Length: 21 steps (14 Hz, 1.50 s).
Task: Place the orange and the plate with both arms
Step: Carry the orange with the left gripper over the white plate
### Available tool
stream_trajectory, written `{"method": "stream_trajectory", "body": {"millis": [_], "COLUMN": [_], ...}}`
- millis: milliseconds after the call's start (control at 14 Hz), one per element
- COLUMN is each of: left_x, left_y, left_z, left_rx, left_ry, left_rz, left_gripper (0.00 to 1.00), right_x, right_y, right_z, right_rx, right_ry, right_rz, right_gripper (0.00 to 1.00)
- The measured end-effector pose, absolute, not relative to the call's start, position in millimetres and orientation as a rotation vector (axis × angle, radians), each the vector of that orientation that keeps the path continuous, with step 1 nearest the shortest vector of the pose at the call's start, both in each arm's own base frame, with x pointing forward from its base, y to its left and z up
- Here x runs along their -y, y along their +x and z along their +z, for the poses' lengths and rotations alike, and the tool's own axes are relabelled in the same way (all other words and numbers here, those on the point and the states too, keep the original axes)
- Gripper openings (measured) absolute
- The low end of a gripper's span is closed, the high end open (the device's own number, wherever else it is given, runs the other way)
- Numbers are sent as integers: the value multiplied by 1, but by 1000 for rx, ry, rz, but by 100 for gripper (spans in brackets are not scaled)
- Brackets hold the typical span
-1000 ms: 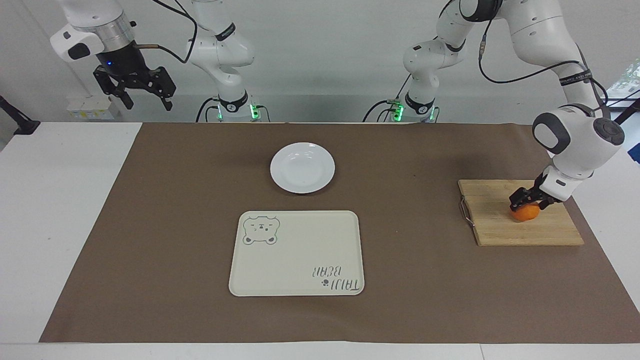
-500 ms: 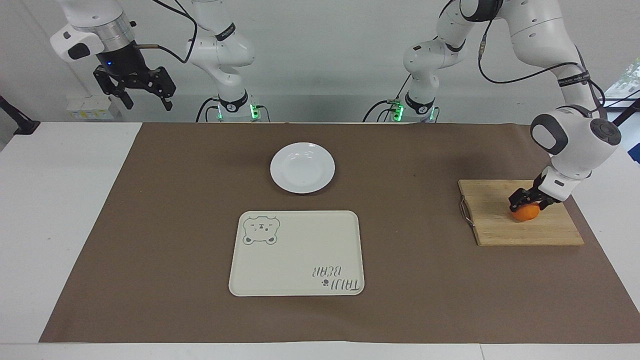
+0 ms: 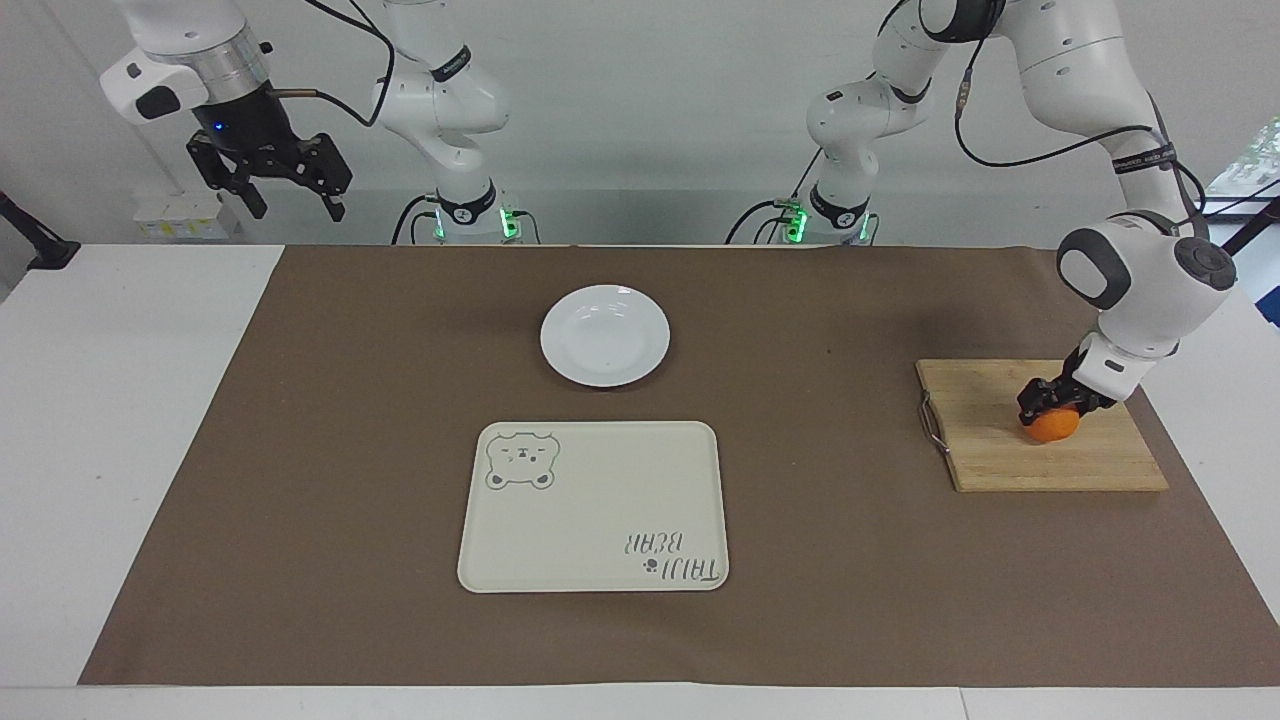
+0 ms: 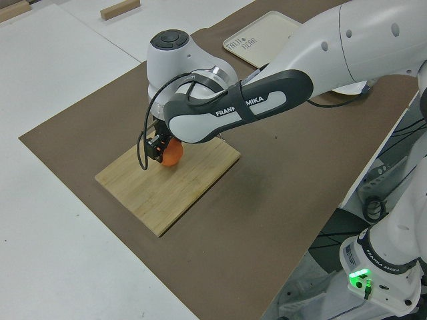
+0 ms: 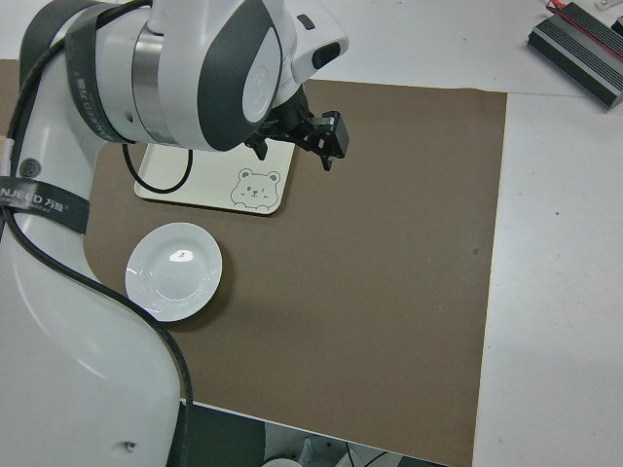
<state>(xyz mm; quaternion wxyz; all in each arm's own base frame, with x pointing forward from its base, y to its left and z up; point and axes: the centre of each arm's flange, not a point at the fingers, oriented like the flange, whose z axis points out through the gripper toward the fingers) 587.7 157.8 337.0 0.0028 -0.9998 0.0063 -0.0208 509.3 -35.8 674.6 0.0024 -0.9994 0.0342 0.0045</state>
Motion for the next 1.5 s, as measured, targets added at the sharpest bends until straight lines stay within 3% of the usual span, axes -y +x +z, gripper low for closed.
{"method": "stream_trajectory", "body": {"millis": [214, 429, 643, 857, 1071, 1286, 1500], "left_x": [-150, -107, -28, 89, 227, 348, 425], "left_y": [589, 587, 581, 559, 517, 448, 393], "left_z": [348, 385, 429, 448, 448, 447, 426], "left_rx": [-65, -182, -385, -585, -636, -634, -617], "left_ry": [-3133, -3130, -3111, -3089, -3083, -3095, -3138], "left_rz": [-82, -75, -75, -14, -10, -31, -80], "left_gripper": [78, 78, 78, 78, 78, 78, 78], "right_x": [36, 36, 36, 36, 36, 36, 36], "right_y": [509, 509, 509, 509, 509, 509, 509], "right_z": [675, 675, 675, 675, 675, 675, 675], "right_rx": [-107, -107, -107, -107, -107, -107, -107], "right_ry": [-3135, -3135, -3135, -3135, -3135, -3135, -3135], "right_rz": [14, 14, 14, 14, 14, 14, 14], "right_gripper": [100, 100, 100, 100, 100, 100, 100]}}
